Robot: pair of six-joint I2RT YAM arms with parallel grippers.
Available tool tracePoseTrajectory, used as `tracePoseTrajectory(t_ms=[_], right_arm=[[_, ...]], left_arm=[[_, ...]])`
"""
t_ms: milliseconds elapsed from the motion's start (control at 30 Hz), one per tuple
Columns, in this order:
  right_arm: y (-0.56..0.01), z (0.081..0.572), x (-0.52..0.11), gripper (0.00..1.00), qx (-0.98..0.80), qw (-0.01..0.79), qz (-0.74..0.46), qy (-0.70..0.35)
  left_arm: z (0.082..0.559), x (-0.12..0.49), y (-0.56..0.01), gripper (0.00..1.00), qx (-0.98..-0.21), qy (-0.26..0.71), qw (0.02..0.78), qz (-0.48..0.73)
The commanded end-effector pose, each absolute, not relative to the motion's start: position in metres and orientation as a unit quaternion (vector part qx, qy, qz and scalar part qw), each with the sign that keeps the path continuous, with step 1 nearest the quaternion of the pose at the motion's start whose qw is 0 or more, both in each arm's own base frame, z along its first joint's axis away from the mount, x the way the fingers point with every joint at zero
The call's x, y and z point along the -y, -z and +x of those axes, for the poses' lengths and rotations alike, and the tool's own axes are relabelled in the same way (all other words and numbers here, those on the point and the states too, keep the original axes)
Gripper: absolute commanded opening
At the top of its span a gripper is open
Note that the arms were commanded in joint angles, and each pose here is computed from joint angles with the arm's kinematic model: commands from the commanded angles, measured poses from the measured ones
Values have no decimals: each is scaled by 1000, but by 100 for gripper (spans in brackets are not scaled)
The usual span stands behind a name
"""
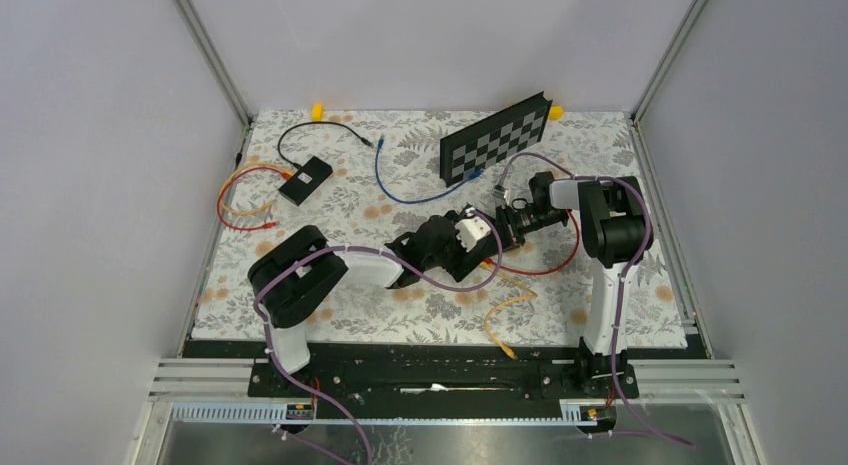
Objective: Pull the plug from the switch port
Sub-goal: Pull the connector from the switch port.
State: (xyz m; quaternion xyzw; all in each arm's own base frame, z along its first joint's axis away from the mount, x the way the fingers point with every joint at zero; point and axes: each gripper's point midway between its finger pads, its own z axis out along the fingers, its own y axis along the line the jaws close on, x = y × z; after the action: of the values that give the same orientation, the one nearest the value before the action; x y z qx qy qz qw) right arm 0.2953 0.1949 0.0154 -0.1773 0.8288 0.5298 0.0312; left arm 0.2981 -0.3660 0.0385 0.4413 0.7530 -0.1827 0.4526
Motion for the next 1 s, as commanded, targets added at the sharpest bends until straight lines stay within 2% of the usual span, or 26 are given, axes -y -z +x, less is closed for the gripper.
tracePoseTrajectory(t_ms=[0,100,267,667,967], right_arm=[[-22,299,-190,17,-829,39,-167,-532],[-22,299,-191,26,-827,36,-159,-538],[-15,299,-191,32,-833,33,-146,-533],[-11,297,-198,41,-841,33,-150,-519],[-3,288,-211,43,-844,15,-164,-511]], left_arm=[[303,337,-21,87,-785,144,425,427],[303,337,-19,87,-785,145,423,429],[303,337,-17,87,-785,145,422,429],[302,338,-19,87,-786,148,421,428],[300,339,-19,87,-786,153,419,429]])
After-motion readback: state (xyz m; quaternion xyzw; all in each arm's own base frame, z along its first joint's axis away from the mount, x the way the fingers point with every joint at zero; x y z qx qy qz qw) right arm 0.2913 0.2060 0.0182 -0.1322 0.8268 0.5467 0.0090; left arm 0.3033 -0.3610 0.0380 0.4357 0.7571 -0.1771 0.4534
